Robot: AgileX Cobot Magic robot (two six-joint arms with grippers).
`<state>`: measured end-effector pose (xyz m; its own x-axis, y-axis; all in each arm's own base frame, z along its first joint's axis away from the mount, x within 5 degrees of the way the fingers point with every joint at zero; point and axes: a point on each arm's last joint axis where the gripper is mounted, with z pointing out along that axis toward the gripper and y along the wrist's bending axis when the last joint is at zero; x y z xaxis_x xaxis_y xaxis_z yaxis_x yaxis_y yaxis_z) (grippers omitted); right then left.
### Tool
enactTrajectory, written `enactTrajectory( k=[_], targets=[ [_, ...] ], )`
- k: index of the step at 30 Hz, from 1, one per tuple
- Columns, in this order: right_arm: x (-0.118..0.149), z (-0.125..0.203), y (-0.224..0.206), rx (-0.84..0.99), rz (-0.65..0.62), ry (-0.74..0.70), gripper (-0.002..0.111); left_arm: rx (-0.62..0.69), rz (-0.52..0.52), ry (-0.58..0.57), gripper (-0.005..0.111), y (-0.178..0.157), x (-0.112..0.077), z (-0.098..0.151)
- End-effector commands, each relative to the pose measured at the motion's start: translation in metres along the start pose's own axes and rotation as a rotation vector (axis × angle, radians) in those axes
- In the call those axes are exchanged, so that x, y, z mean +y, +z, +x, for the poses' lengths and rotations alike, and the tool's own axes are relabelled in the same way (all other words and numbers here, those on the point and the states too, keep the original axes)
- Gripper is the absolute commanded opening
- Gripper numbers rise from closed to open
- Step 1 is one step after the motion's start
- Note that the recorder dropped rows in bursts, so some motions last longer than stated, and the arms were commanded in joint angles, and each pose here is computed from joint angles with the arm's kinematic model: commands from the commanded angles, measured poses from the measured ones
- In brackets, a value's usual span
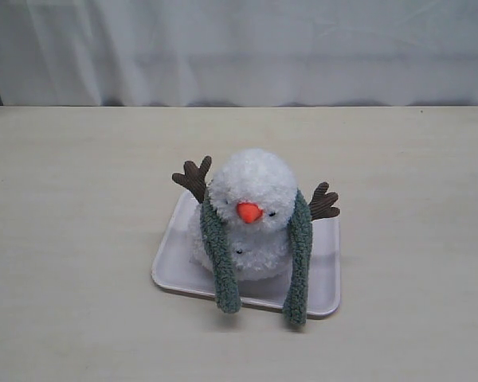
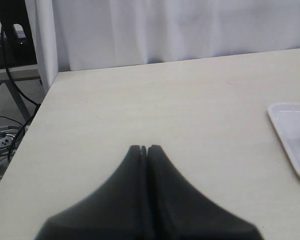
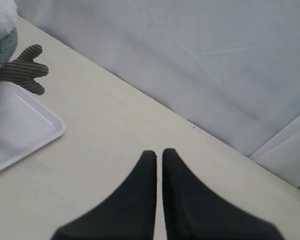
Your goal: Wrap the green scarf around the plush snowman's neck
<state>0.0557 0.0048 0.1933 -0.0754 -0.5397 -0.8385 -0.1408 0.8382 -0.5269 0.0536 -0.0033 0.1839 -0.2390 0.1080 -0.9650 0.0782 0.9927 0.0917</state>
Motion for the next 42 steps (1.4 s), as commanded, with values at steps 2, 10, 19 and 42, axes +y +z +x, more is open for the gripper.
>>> enactTrajectory(
  k=[2,10,19,42],
  targets=[
    [-0.0007,-0.0002,-0.0002,-0.008,0.014,0.003,0.004,-0.012,-0.005,-0.005,0.0,0.0002,0.0002,-0.0002],
    [-0.0007,-0.0002,-0.0002,-0.008,0.014,0.003,0.004,-0.012,-0.005,-0.005,0.0,0.0002,0.0002,-0.0002],
    [0.0005,0.0016,-0.0002,0.012,0.0,0.004,0.004,-0.012,-0.005,-0.005,0.0,0.0002,0.0002,-0.0002],
    [0.0034,0.0066,-0.0005,0.074,-0.012,0.532,0.004,-0.012,-0.004,-0.007,0.0,0.0002,0.0001,-0.0002]
  ],
)
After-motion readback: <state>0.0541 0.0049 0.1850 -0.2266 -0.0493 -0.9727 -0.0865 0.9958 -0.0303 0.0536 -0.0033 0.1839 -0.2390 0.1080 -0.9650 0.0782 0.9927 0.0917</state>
